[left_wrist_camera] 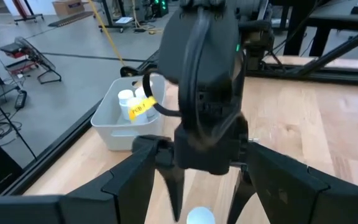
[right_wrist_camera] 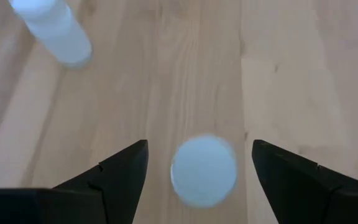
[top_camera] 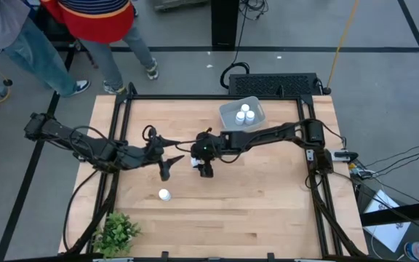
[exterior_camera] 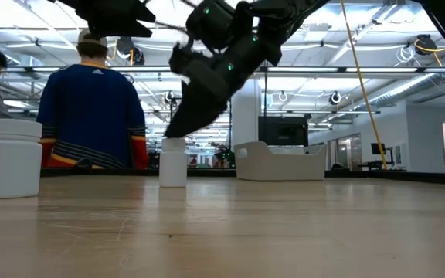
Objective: Pick and place pill bottles into a basket
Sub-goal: Put the white medicine bottle into the gray bin
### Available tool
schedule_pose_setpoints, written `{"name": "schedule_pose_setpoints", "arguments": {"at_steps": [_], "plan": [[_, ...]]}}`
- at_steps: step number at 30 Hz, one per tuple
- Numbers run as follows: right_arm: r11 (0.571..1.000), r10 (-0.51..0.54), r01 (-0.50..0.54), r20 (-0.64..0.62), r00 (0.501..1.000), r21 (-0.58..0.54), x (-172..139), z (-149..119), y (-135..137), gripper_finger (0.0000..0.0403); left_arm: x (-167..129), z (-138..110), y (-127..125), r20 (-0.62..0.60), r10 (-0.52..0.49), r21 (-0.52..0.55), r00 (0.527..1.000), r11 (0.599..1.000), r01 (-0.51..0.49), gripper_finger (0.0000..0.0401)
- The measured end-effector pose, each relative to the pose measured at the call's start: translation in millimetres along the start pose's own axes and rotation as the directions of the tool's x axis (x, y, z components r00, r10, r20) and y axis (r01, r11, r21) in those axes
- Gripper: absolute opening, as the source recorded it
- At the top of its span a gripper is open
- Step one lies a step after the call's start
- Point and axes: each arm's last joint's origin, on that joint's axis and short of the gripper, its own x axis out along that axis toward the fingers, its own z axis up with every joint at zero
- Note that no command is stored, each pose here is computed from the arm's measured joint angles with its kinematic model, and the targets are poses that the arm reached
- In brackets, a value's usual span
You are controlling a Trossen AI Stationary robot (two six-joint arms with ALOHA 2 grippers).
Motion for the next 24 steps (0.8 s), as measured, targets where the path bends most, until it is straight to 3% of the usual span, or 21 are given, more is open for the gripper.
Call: {"name": "schedule_pose_setpoints", "arguments": {"at_steps": [19, 24], "plan": [[1.0, 0.009, -0.008, -0.039, 0.999, 0.014, 14.6, -10.5, -0.4, 0.0278, 1.1, -3.5, -0.2, 0.005, -0.001, -0.003, 1.0, 1.0, 0.001, 0.0257], [1.0, 0.01, -0.01, -0.037, 0.999, 0.015, 18.1, -11.9, -0.6, 0.0257, 1.1, -3.7, -0.2, 0.004, 0.0, -0.002, 1.0, 1.0, 0.0, 0.0258]]}}
